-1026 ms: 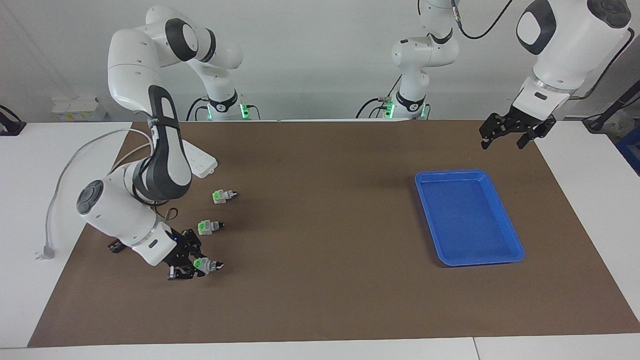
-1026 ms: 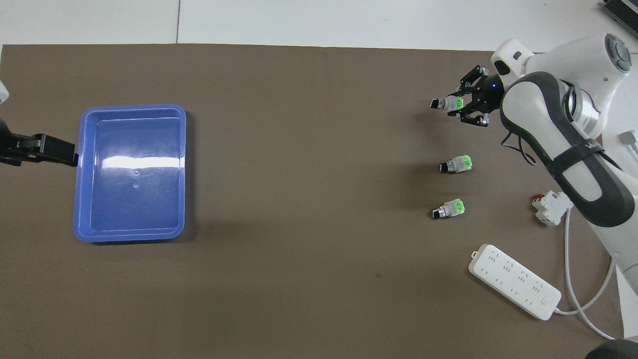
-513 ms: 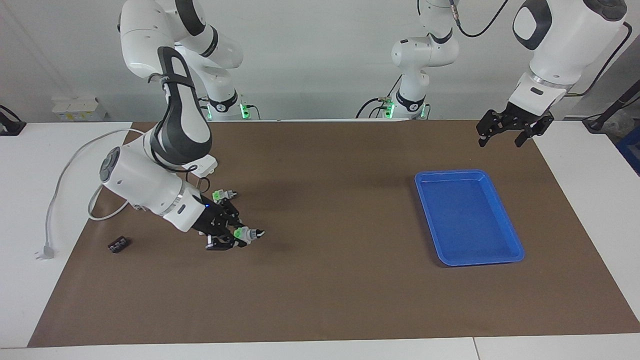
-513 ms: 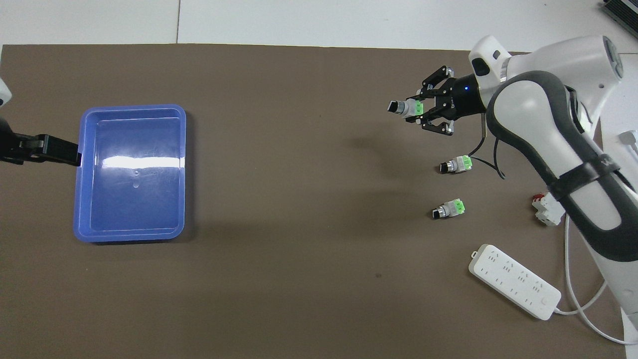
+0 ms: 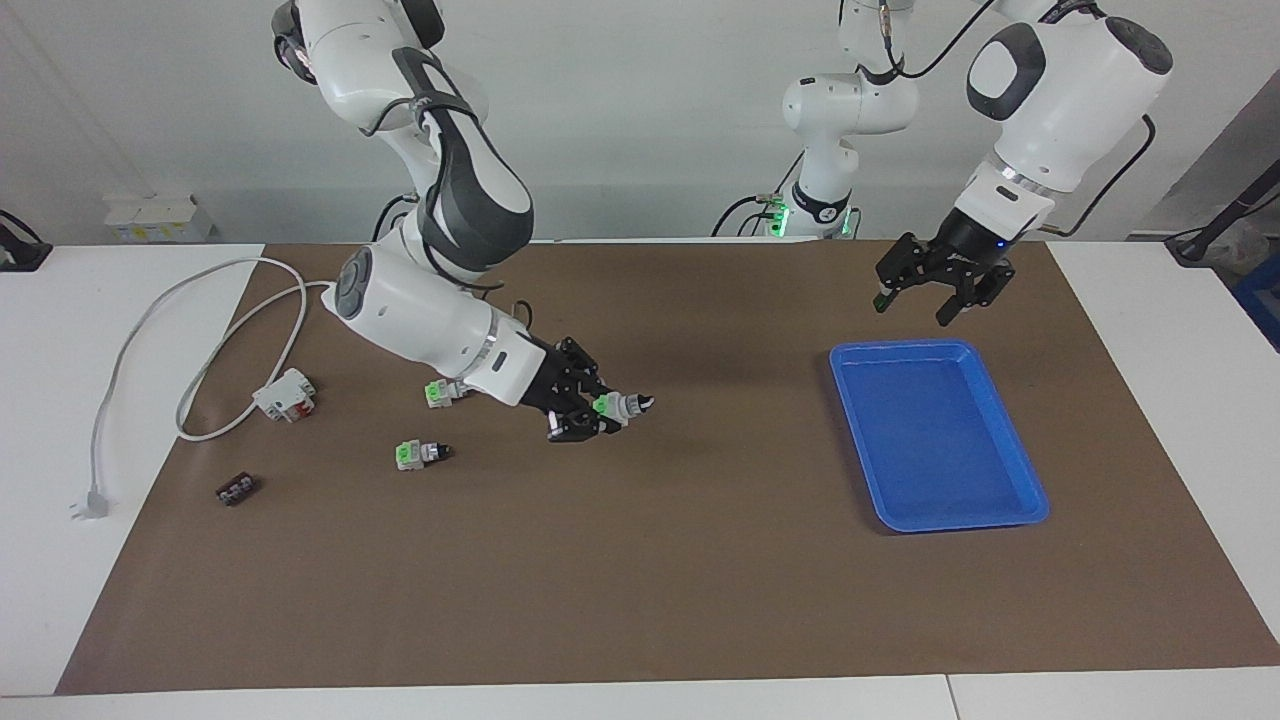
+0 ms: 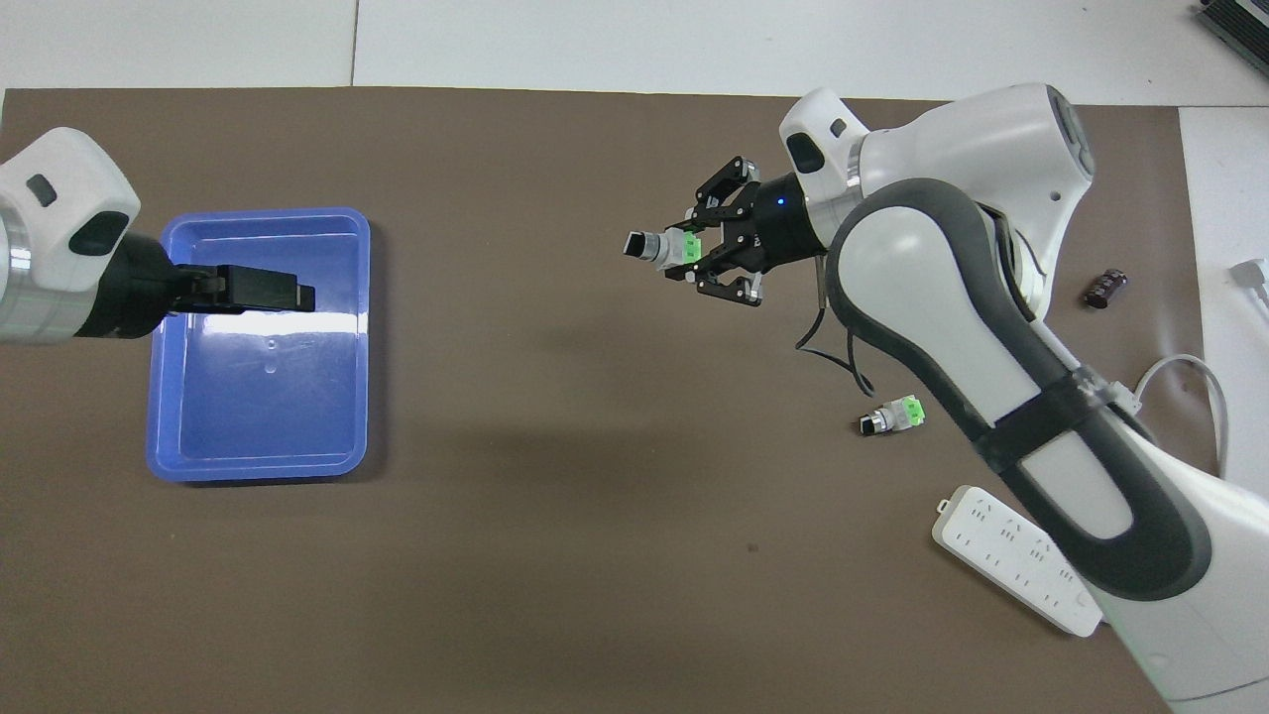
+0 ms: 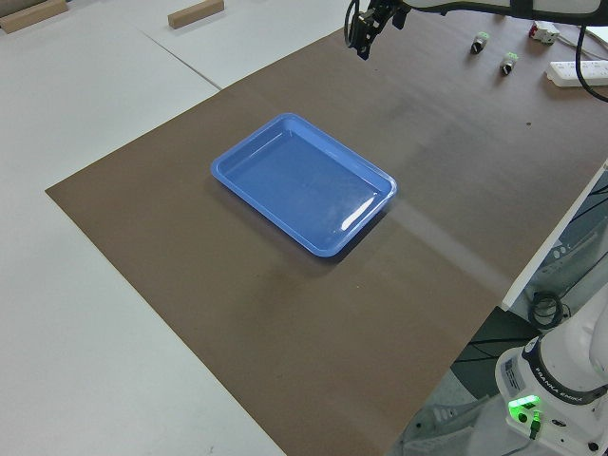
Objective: Turn and place switch with both arms
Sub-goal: 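Carry the switch toward the tray while the left gripper reaches toward it, then close the left gripper on the switch's black base beside the right gripper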
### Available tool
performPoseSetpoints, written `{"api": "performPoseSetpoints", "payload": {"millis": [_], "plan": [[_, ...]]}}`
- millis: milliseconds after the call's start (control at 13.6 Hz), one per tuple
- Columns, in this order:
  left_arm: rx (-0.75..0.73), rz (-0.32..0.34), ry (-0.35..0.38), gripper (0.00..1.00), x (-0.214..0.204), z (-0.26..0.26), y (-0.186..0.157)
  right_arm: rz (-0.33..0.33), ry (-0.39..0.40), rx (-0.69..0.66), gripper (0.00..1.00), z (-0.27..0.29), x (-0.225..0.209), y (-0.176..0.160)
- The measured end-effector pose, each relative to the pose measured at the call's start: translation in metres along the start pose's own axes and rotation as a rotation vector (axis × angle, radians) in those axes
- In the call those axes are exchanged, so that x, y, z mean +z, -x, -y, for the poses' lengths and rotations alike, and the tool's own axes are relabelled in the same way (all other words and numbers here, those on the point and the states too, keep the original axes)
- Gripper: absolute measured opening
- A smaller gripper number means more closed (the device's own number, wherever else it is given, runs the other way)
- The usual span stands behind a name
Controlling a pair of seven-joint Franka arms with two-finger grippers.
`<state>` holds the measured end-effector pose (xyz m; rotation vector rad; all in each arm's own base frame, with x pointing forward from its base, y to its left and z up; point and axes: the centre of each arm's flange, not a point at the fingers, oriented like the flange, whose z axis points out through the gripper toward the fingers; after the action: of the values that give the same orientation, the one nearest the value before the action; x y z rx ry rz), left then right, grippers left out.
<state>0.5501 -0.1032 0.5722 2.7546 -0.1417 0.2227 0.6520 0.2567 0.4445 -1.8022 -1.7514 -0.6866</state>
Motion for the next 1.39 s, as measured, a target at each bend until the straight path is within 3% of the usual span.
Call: {"api": "performPoseSetpoints", "payload": {"millis": [293,440,513,733,806,1099,1392], "plan": [[0.053,-0.066,0.187,0.9,0.02,-0.041,0.001,-0.078,0.019,0.033,0.41,0.023,0.014,-0.057],[0.072,-0.09,0.238,0.78,0.032,-0.051,0.004,-0.113,0.04,0.038,0.41,0.033,0.019,-0.076],[0.077,-0.096,0.261,0.78,0.035,-0.056,0.005,-0.123,0.052,0.037,0.41,0.037,0.025,-0.084],[0.148,-0.14,0.349,0.65,0.033,-0.062,0.003,-0.137,0.075,0.037,0.41,0.053,0.048,-0.102],[0.171,-0.153,0.357,0.58,0.032,-0.061,0.002,-0.137,0.075,0.036,0.41,0.056,0.053,-0.105],[0.287,-0.182,0.347,0.55,0.034,-0.054,0.0,-0.135,0.08,0.039,0.41,0.056,0.053,-0.104],[0.302,-0.193,0.327,0.51,0.053,-0.046,-0.008,-0.135,0.081,0.039,0.41,0.056,0.053,-0.104]]}}
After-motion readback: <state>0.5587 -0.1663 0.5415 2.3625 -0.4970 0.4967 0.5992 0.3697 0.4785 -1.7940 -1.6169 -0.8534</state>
